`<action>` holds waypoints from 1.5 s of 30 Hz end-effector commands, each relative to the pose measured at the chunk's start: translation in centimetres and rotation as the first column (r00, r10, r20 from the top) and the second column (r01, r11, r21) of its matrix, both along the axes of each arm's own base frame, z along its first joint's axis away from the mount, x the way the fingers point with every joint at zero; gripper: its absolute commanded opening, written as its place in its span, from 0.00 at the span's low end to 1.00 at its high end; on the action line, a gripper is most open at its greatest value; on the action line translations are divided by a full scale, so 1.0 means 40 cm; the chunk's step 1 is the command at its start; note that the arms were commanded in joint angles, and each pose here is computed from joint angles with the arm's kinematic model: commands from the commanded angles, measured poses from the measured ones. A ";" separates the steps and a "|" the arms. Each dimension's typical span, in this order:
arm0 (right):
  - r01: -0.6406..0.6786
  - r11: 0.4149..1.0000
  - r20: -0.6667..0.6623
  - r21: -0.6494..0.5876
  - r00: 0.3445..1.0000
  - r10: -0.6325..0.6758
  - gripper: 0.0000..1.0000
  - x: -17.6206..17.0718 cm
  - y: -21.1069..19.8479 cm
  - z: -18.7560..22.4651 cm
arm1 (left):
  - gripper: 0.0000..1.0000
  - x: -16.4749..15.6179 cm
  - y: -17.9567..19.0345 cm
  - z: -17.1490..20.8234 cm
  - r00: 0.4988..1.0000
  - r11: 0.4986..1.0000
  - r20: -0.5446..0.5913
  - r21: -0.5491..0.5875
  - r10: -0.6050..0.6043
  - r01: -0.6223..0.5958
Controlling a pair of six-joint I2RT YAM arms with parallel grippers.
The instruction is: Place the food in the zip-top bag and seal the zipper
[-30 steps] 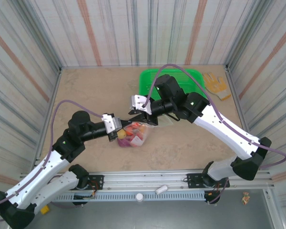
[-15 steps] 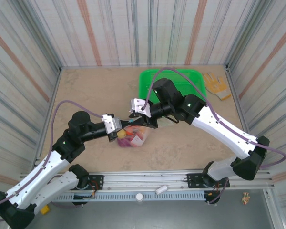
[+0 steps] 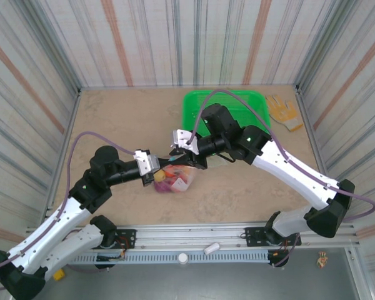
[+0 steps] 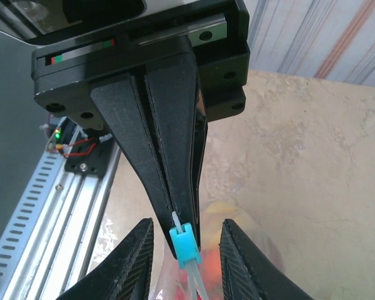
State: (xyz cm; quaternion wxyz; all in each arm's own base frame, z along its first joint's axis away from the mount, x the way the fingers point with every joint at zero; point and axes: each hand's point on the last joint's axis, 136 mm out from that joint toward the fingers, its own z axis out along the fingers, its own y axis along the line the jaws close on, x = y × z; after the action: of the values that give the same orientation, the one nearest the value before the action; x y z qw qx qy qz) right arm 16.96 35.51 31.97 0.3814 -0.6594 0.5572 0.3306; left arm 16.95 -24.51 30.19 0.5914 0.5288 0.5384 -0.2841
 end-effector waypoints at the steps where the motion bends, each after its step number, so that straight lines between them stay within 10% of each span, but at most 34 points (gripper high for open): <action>1: 0.001 1.000 -0.012 0.030 1.000 -0.001 0.31 -0.008 -0.013 0.020 | 0.00 -0.012 -0.006 0.012 1.000 1.000 0.014 -0.019 -0.025 0.025; 8: 0.001 1.000 -0.027 0.023 1.000 -0.001 0.11 -0.004 -0.016 0.011 | 0.00 -0.014 -0.007 0.011 1.000 0.999 0.012 -0.018 -0.028 0.028; 18: 0.014 1.000 -0.031 0.013 0.999 -0.014 0.21 0.006 -0.012 -0.004 | 0.00 -0.018 -0.009 0.012 0.999 0.999 0.014 -0.019 -0.036 0.036; 29: 0.018 1.000 -0.020 0.005 1.000 -0.018 0.00 0.009 -0.015 0.003 | 0.00 -0.016 -0.008 0.015 0.999 0.999 0.019 -0.022 -0.027 0.027; 45: 0.193 0.981 0.081 -0.016 0.978 -0.191 0.00 0.094 -0.065 0.031 | 0.00 0.050 0.101 0.129 0.956 0.963 0.150 -0.141 0.250 -0.230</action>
State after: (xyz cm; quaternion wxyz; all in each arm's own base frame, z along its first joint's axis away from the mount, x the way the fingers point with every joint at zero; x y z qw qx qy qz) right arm 18.91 35.40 33.18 0.4213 -0.6400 0.5644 0.3072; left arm 18.52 -22.01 32.45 0.6481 0.4816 0.5453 -0.2252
